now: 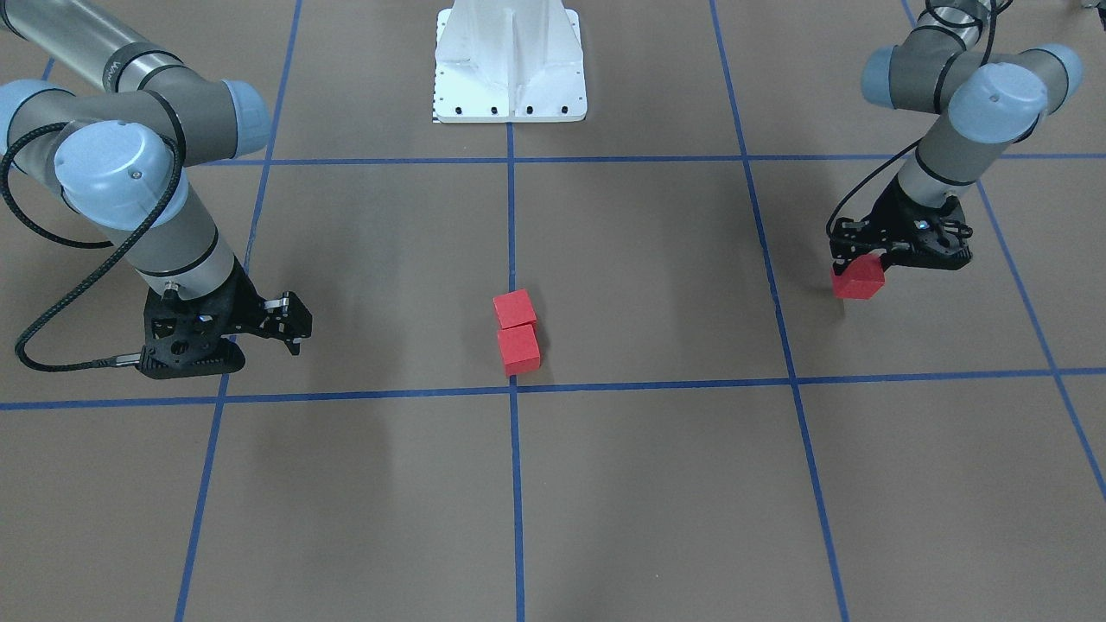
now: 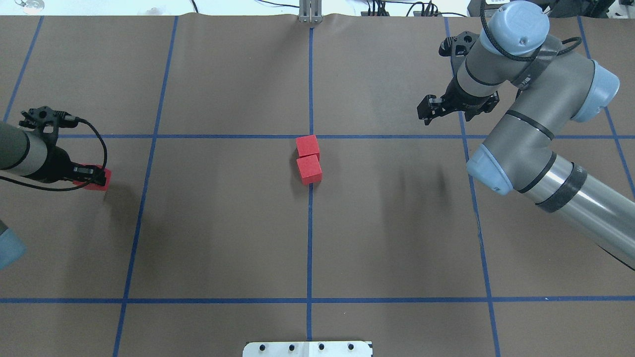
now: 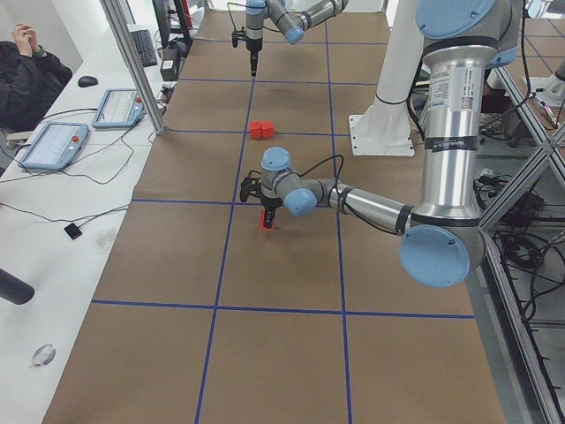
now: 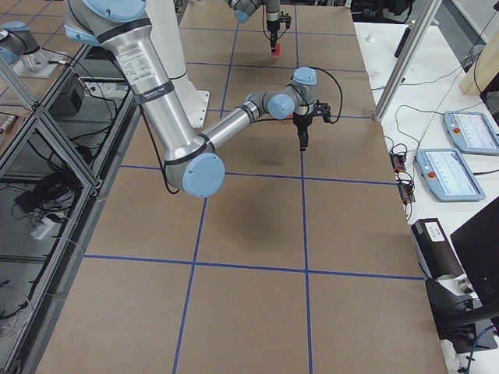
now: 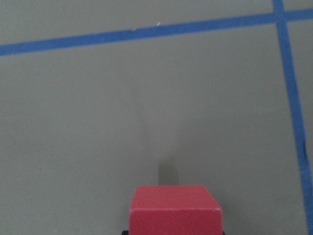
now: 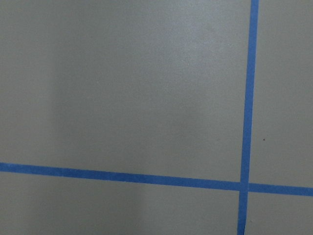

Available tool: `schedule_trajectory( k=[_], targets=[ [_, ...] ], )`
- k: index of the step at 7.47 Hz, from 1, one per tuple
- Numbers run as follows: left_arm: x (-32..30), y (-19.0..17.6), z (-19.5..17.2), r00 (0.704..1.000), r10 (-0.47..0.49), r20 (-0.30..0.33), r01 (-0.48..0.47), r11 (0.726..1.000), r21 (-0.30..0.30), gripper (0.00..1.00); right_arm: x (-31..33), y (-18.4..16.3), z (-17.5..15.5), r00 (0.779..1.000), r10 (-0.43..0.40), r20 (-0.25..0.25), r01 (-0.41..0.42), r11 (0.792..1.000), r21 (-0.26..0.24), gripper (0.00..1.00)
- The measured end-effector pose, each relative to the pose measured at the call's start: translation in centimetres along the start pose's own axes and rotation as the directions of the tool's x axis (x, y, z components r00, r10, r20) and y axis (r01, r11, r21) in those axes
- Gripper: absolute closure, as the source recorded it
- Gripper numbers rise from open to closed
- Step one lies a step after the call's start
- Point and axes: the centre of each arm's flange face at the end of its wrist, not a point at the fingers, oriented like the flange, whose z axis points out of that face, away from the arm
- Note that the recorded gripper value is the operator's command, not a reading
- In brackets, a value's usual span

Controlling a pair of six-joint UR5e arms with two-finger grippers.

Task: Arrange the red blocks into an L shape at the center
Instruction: 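Carry the red cube with the left gripper toward the two center cubes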

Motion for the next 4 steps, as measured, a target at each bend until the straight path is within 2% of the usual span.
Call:
schedule_trajectory(
  k=[1,2,3,4],
  targets=[
    [3.6,-2.6,-1.0,0.997,-0.078,0.002,0.078,0.997,-0.001,1.00,0.1,0.0,0.0,1.000,-0.001,-0.001,0.001,1.000,0.000,0.01],
    [7.8,-5.1,-2.2,0.981,-0.192,0.006,0.192,0.981,-0.004,1.00,0.1,0.0,0.0,1.000,-0.004,-0.001,0.004,1.000,-0.001,0.01],
    [11.5,-7.0,-3.3,0.951,-0.309,0.008,0.309,0.951,-0.007,1.00,0.2,0.0,0.1,1.000,-0.007,-0.002,0.007,1.000,-0.001,0.01],
    [14.2,-7.9,-3.6,0.905,-0.426,0.006,0.426,0.905,-0.013,1.00,0.2,0.0,0.2,1.000,-0.008,-0.004,0.008,1.000,-0.003,0.01]
  ],
)
